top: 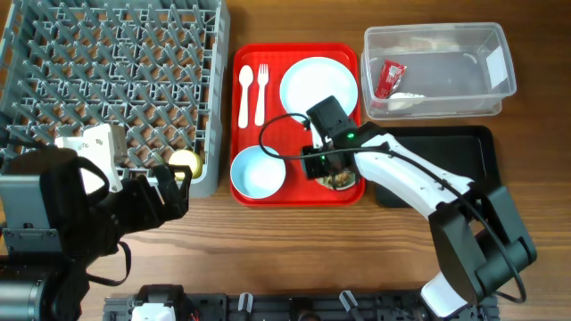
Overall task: Sort waste into correct bins and load items into the dishwasher rack
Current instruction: 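Grasp the rim of the green bowl with the right gripper, then tip the green bowl over the black tray to dump the rice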
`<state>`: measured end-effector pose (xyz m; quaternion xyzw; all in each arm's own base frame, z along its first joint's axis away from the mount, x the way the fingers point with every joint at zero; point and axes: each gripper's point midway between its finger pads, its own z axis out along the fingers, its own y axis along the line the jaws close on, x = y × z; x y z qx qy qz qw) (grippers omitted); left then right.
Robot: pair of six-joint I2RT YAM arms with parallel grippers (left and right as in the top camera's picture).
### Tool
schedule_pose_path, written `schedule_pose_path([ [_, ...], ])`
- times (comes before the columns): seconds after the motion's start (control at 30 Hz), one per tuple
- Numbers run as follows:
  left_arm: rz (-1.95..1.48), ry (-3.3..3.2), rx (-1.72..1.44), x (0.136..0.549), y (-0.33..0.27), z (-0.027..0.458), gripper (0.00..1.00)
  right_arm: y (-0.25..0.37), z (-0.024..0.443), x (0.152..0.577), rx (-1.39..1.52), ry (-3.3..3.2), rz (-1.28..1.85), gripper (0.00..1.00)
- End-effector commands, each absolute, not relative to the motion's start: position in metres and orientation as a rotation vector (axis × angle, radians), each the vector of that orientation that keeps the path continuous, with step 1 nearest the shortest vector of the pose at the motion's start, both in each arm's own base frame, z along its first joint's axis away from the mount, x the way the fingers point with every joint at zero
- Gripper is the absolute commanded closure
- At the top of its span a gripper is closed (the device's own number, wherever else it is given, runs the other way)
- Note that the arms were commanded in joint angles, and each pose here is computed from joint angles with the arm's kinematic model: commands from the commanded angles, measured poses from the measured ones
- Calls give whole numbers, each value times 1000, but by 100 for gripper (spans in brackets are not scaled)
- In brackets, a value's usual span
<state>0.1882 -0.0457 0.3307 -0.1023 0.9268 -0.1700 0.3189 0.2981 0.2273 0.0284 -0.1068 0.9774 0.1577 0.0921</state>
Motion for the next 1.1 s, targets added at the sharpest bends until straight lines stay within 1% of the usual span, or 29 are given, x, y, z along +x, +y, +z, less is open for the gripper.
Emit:
schedule_pose_path([
  [0.0,-462,2431,-263,188,-48,334,0,227,18,288,-275,2961,446,96],
  [0.2,-462,2431,-263,188,-48,334,0,219,27,283,-246,2979,404,96],
  [0.33,-462,2431,-262,188,-48,334,0,218,51,285,-246,2924,422,96],
  [0.5,-462,2431,-263,188,-48,334,0,195,80,287,-192,2854,297,96],
  [0.63,-462,2431,-263,188,-48,334,0,188,111,281,-181,2798,328,96],
  [0.73,-462,2431,-263,188,-48,334,0,179,140,281,-138,2726,384,96],
  [0.87,-462,2431,-262,188,-48,334,0,165,178,279,-41,2644,557,96],
  [0.97,-462,2431,-263,188,-48,334,0,145,198,280,66,2601,697,96],
  [1.07,-462,2431,-263,188,-48,334,0,127,207,286,89,2562,816,96],
])
